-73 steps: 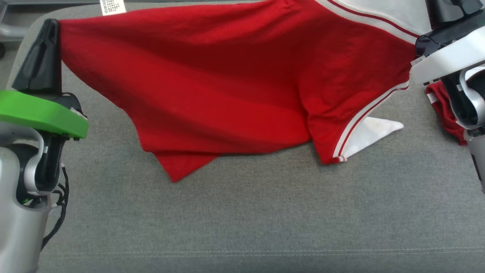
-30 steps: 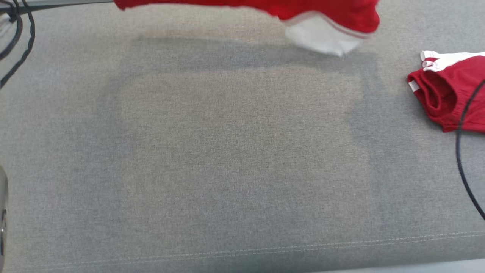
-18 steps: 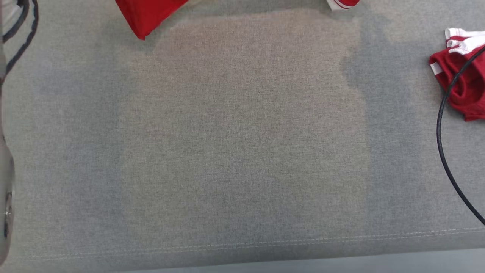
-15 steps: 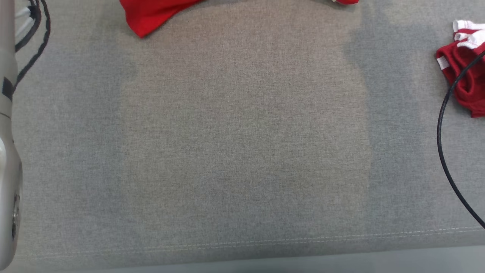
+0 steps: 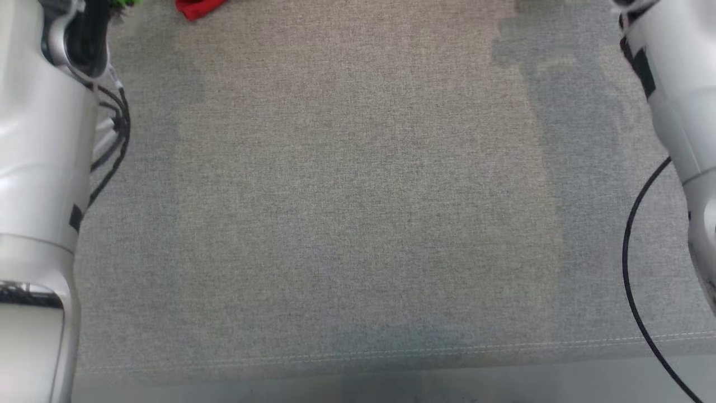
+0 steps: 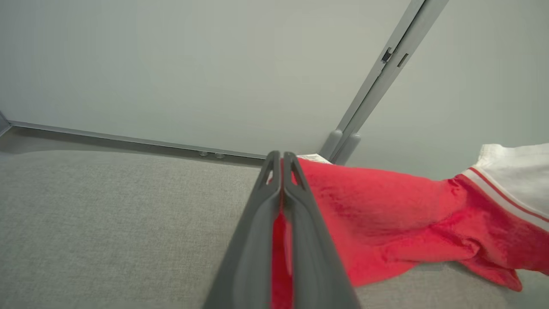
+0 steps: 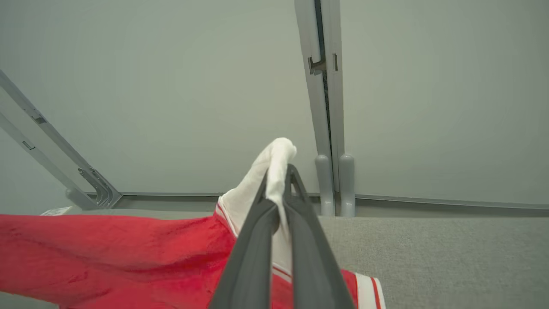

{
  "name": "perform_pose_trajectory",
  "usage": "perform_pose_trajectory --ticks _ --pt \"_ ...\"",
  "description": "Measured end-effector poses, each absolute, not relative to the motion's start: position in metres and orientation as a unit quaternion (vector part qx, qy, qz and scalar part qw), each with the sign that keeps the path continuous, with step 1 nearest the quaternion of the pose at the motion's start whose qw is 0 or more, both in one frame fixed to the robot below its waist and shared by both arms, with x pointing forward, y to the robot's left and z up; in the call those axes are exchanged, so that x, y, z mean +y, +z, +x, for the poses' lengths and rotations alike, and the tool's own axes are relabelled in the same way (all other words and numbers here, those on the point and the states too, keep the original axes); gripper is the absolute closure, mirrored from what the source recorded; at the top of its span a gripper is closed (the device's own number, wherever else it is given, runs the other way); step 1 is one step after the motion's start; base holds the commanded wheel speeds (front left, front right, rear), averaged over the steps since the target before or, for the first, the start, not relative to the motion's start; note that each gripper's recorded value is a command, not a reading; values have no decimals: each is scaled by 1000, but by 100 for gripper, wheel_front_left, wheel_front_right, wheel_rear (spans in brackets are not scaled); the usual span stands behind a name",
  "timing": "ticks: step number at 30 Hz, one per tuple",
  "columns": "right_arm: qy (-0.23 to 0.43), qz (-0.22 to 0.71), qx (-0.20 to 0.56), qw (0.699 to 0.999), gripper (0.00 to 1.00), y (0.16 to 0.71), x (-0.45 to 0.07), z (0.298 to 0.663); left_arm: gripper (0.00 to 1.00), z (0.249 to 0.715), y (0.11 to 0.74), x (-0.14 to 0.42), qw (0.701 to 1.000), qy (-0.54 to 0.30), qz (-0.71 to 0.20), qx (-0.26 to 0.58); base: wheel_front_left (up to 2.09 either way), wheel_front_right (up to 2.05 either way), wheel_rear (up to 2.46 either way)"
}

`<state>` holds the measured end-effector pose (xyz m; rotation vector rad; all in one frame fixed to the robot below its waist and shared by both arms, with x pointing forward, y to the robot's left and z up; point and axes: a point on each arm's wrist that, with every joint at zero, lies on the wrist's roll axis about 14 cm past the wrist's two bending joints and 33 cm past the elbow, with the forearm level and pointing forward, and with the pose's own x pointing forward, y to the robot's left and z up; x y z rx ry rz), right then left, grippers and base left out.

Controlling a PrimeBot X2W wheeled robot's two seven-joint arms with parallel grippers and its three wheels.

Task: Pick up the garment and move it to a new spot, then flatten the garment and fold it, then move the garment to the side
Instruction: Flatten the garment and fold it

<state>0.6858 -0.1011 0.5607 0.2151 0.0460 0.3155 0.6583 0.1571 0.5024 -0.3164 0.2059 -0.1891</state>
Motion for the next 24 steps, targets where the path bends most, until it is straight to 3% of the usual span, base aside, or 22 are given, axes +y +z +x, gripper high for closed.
perform_pose_trajectory --ticks 11,24 --pt "169 199 58 964 100 495 -121 615 100 602 472 161 973 -88 -204 64 0 0 0" --pt "155 279 115 941 100 451 -125 496 100 489 443 155 973 -91 -193 92 0 0 0"
